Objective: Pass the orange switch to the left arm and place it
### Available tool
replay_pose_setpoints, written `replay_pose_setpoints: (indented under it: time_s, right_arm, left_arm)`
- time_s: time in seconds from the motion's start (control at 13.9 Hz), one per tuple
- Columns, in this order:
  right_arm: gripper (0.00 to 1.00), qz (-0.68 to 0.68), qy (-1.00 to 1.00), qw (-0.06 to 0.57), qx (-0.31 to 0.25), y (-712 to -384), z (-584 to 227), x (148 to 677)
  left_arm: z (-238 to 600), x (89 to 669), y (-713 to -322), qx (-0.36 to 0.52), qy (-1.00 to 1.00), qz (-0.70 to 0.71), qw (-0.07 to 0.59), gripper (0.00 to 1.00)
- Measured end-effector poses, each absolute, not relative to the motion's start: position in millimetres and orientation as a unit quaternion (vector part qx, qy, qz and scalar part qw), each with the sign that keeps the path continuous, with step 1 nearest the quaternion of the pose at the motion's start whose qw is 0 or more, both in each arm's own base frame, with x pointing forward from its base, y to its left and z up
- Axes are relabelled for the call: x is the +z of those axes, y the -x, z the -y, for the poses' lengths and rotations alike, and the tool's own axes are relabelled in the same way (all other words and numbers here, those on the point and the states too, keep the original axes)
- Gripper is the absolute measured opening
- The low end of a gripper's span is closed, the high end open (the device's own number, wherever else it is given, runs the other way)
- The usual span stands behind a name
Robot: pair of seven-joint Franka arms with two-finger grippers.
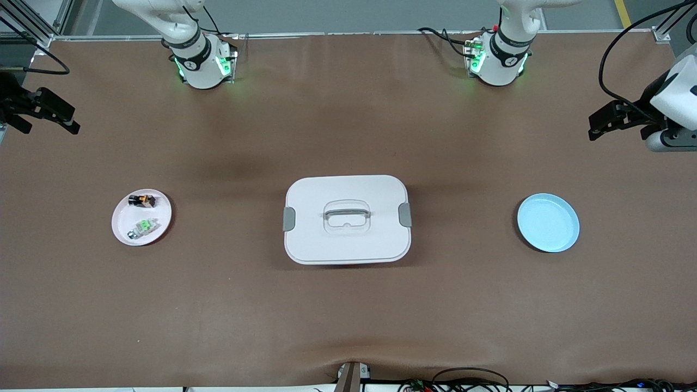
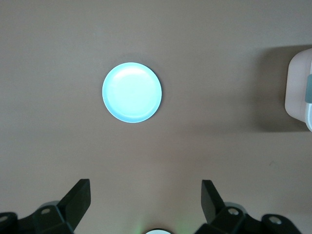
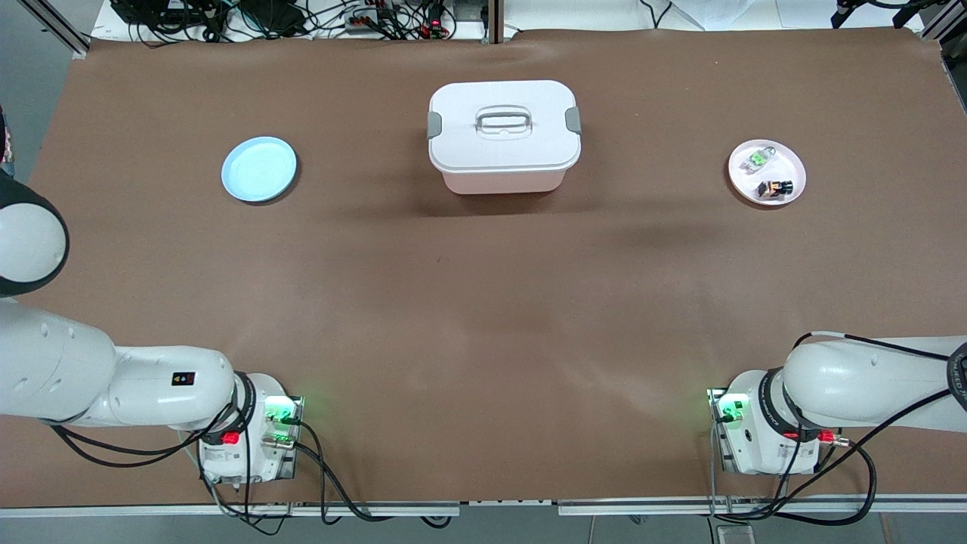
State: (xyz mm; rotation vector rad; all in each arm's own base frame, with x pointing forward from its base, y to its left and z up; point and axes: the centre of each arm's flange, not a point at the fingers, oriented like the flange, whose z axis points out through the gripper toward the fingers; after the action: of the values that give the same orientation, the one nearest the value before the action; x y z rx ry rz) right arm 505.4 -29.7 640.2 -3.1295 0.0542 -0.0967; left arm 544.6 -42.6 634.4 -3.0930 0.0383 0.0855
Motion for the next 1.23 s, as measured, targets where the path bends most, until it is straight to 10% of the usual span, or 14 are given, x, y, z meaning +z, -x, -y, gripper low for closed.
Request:
replay_pose_setpoints:
  time_s: [1.23]
  right_arm:
    - [1.00,-0.018,1.000,0.005,-0.023,-518.1,31.5,632.1]
  left_arm:
    - [20.4,633.9,-546.3,0.029,0.999,-0.026,0.022,1.00]
